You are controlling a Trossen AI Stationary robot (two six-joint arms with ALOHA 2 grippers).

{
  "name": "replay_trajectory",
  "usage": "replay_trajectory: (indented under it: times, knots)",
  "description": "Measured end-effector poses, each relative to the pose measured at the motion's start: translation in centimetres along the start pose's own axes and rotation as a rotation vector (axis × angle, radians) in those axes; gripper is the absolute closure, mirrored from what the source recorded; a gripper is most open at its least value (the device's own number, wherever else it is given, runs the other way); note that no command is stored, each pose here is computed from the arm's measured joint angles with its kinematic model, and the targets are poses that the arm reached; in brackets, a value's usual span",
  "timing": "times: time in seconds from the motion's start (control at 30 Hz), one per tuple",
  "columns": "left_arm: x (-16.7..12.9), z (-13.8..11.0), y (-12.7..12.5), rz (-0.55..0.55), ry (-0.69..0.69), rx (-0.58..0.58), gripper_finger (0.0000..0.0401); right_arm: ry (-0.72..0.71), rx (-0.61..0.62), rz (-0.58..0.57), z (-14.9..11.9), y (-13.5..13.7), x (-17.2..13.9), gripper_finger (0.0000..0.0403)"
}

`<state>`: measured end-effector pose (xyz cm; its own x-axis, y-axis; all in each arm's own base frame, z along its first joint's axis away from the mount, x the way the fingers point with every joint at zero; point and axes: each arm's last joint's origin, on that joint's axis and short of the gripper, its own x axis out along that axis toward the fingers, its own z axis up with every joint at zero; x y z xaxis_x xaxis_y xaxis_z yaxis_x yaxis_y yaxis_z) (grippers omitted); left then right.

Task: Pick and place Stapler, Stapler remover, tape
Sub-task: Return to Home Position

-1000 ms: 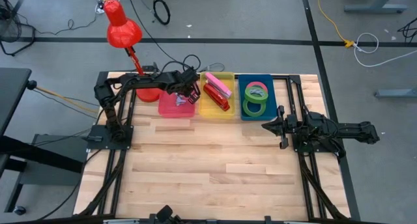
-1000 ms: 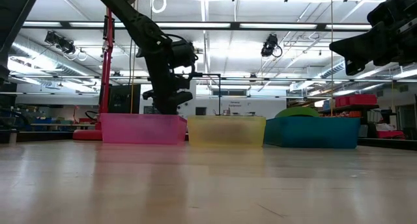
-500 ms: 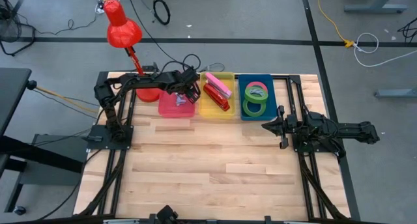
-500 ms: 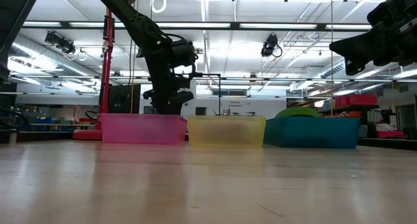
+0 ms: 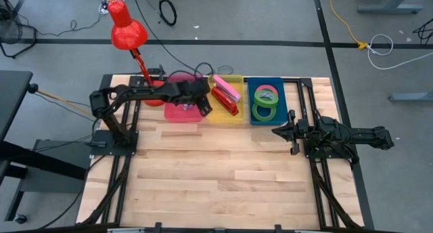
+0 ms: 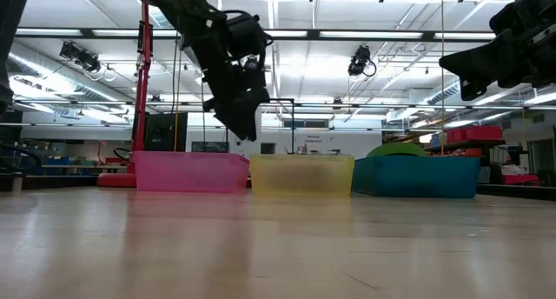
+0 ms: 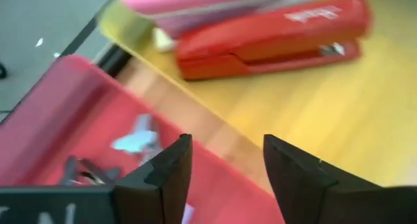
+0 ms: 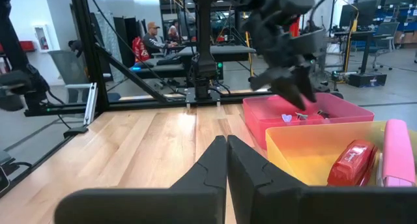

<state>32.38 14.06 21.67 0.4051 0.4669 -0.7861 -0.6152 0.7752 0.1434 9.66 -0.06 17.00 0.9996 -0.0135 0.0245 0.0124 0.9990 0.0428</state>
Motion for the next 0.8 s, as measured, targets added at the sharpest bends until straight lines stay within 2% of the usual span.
replay_trajectory:
  times: [0.23, 0.43, 0.67, 0.8]
  knots:
    - [-1.6, -1.2, -4.9, -0.086, 0.002, 0.126, 0.0253, 0.0, 0.0, 0.0, 0.0, 0.0, 0.0, 0.0387]
    - [-3.6, -3.4, -9.2, -0.155, 0.051, 0.273, 0.0294, 0.0, 0.0, 0.0, 0.0, 0.0, 0.0, 0.0387]
    - [-5.4, -6.2, -12.5, -0.159, 0.11, 0.416, 0.0344, 0.0, 0.0, 0.0, 0.0, 0.0, 0.0, 0.0387]
    - [-5.8, -7.6, -14.2, -0.197, 0.05, 0.445, 0.0374, 0.0, 0.0, 0.0, 0.0, 0.0, 0.0, 0.0387]
